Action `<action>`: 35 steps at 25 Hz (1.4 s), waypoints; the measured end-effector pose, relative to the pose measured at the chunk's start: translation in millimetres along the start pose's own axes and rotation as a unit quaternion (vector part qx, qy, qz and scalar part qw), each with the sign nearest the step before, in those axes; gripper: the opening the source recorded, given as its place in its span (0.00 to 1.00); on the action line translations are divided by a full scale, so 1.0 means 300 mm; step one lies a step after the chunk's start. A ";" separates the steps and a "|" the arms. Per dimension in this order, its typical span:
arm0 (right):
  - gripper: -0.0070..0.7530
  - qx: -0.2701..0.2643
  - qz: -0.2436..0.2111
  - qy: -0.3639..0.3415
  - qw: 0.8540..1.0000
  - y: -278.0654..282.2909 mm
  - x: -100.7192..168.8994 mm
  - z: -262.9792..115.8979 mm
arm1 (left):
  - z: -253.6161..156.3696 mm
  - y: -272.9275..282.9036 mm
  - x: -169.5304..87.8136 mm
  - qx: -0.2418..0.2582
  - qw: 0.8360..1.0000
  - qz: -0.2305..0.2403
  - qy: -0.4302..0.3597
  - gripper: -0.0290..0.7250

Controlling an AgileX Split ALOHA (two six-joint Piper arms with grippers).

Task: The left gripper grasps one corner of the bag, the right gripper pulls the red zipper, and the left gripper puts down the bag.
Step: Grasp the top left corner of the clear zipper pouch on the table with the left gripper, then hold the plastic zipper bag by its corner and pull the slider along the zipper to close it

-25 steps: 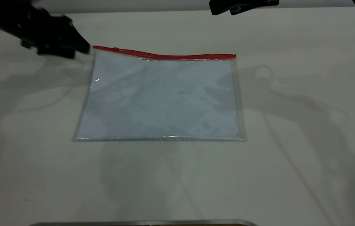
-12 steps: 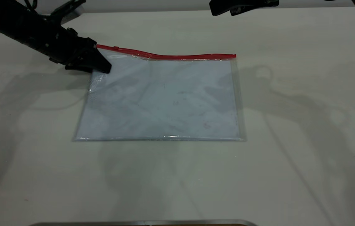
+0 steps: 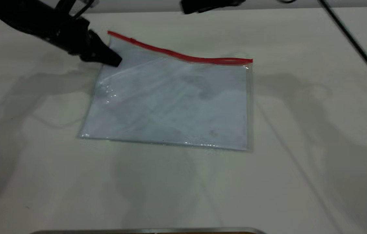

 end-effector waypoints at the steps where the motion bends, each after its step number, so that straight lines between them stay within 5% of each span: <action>1: 0.63 -0.003 0.015 0.006 1.000 -0.035 0.002 0.003 | 0.020 0.001 -0.010 -0.003 0.999 -0.003 -0.035 0.11; 8: 0.63 -0.014 0.054 0.035 0.998 -0.202 0.014 0.005 | 0.118 -0.019 -0.060 -0.031 0.990 -0.005 -0.140 0.11; 22: 0.63 -0.024 0.045 0.013 0.999 -0.255 -0.023 -0.028 | 0.126 -0.022 -0.073 -0.036 0.988 -0.014 -0.151 0.11; 35: 0.36 -0.023 0.027 0.013 0.999 -0.256 -0.038 -0.028 | 0.130 -0.022 -0.072 -0.041 0.988 -0.012 -0.146 0.11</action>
Point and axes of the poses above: a point on each arm's last joint axis where the gripper is mounted, y pointing back along that axis away from the gripper, x along the wrist's bending axis when the last joint is at zero, z = x × y, the point moved 4 cm from there along -y, pointing out along that axis toward the gripper
